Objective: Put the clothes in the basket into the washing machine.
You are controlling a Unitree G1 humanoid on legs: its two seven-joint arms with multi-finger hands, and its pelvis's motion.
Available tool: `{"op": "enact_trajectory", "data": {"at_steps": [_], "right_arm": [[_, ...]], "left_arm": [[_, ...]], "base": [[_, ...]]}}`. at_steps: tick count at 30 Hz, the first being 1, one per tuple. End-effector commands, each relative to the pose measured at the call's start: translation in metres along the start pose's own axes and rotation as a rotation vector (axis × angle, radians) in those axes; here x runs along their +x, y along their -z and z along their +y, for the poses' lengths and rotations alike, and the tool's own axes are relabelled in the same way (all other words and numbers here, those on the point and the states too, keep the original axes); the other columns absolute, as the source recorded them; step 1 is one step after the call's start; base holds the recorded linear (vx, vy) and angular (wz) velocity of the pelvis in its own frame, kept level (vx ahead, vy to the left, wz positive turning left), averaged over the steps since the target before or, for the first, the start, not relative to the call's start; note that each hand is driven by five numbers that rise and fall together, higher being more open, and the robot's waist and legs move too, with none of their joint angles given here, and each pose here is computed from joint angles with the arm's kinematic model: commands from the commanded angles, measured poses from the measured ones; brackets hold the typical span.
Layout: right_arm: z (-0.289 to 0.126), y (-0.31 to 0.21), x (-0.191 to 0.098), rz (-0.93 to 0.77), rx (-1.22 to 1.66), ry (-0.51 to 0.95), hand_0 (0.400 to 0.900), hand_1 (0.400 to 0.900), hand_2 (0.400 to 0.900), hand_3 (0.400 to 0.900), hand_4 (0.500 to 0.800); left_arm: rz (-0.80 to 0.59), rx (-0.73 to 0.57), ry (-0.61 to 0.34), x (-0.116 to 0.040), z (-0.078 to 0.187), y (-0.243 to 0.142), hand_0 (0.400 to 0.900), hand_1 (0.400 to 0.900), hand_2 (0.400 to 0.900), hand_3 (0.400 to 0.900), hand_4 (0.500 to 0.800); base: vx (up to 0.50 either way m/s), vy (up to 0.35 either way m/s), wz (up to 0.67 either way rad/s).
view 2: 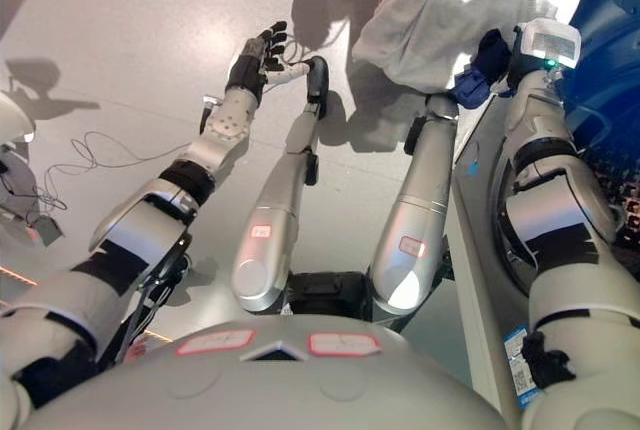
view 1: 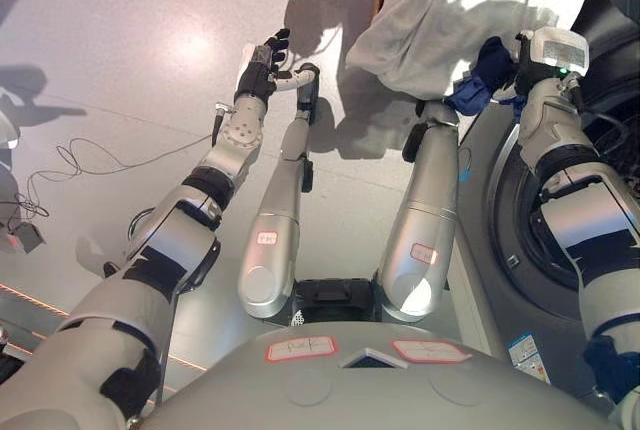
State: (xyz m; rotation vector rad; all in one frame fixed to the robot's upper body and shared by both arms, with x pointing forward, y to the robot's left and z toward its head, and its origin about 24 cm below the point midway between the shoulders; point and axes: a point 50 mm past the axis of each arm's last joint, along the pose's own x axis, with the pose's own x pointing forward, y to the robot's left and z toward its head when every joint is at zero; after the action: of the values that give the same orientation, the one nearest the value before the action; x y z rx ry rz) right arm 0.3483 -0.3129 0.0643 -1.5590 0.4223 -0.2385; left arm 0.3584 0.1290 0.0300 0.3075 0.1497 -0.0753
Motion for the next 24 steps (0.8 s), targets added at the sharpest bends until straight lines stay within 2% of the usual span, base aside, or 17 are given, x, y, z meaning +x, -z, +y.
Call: {"op": "enact_trajectory", "data": {"at_steps": [1, 6, 15, 16, 18, 24], "right_arm": [[0.005, 0.034, -0.005, 0.074, -0.107, -0.012, 0.9, 0.9, 0.9, 0.9, 0.8], [0.019, 0.034, -0.01, 0.032, -0.22, -0.05, 0.9, 0.9, 0.9, 0.9, 0.8], [0.005, 0.054, -0.009, 0.063, -0.333, 0.013, 0.9, 0.9, 0.9, 0.9, 0.8], [0.003, 0.056, -0.009, 0.073, -0.339, 0.02, 0.804, 0.804, 0.804, 0.804, 0.742], [-0.001, 0.062, -0.008, 0.093, -0.341, 0.038, 0.4, 0.4, 0.4, 0.4, 0.5], [-0.014, 0.07, -0.006, 0.134, -0.335, 0.082, 0.4, 0.4, 0.4, 0.4, 0.5]], "left_arm": [[0.001, -0.028, -0.097, 0.001, 0.025, 0.003, 0.9, 0.9, 0.9, 0.9, 0.8], [-0.035, -0.014, -0.099, 0.003, 0.026, -0.006, 0.9, 0.9, 0.9, 0.9, 0.8], [-0.212, -0.059, -0.097, 0.004, 0.03, -0.043, 0.9, 0.9, 0.9, 0.9, 0.8], [-0.226, -0.069, -0.102, 0.004, 0.032, -0.046, 0.9, 0.9, 0.9, 0.9, 0.8], [-0.254, -0.074, -0.099, 0.002, 0.032, -0.051, 0.9, 0.9, 0.9, 0.9, 0.8], [-0.268, -0.101, -0.116, 0.0, 0.038, -0.052, 0.9, 0.9, 0.9, 0.9, 0.8]], "base": [[0.0, 0.0, 0.0], [-0.011, -0.002, 0.03], [-0.057, 0.019, 0.07], [-0.046, 0.038, 0.07], [-0.033, 0.045, 0.06], [-0.003, 0.007, 0.01]]}}
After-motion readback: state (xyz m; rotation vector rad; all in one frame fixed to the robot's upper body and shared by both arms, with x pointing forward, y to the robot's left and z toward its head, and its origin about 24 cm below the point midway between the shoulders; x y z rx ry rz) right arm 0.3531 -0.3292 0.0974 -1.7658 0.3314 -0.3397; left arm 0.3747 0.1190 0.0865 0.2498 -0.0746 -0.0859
